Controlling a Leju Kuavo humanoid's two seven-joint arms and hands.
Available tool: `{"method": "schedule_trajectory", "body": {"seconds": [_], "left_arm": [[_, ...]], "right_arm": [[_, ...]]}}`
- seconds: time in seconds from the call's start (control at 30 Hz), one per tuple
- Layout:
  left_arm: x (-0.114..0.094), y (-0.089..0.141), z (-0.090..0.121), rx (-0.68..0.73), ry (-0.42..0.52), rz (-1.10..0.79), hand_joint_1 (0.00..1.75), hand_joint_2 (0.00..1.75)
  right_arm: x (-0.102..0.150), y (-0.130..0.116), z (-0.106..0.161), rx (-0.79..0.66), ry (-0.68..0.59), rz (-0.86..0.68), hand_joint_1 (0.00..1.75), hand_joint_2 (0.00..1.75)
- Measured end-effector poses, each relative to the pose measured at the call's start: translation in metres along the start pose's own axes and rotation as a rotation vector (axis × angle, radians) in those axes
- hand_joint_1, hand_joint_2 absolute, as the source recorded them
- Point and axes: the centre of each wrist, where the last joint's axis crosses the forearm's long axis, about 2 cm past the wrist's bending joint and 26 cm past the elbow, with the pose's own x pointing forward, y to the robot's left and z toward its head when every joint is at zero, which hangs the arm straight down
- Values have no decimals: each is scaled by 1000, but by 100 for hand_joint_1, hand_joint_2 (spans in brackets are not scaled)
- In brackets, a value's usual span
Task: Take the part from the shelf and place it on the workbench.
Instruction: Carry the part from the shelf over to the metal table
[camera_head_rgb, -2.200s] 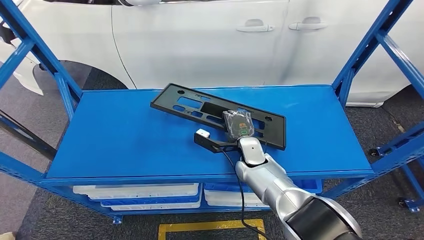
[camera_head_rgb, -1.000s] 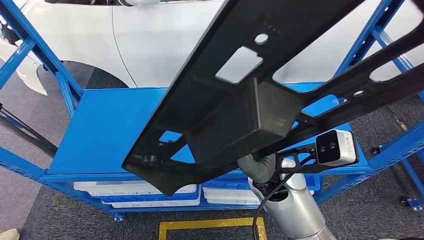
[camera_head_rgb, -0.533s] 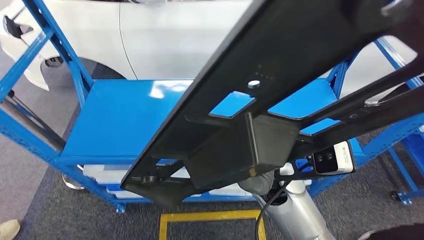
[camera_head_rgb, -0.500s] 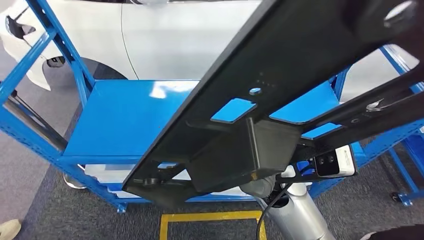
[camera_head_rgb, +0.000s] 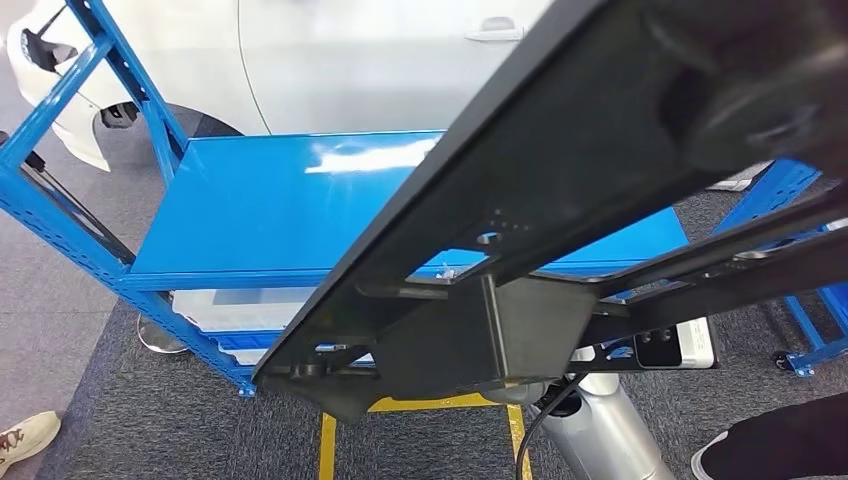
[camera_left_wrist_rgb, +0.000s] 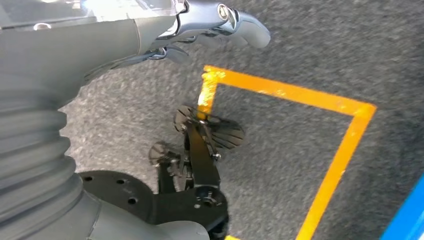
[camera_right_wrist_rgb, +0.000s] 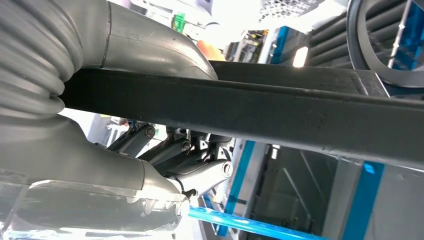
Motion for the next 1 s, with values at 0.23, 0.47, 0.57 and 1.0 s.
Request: {"method": "schedule_trajectory", "body": {"seconds": [0.23, 0.47, 0.57, 1.0], "left_arm": [[2, 0, -1, 0, -4, 0, 0, 175], [3, -1, -2, -2, -8, 1, 0, 175], [4, -2, -3, -2, -9, 1, 0, 175], [0, 1, 0, 28, 15, -3, 0, 175]], "right_arm": [[0, 1, -1, 1, -3, 0, 175, 175], [1, 1, -3, 6, -10, 3, 175, 175], [1, 1, -2, 5, -10, 3, 175, 175], [4, -2, -15, 36, -20, 16, 175, 175]]}}
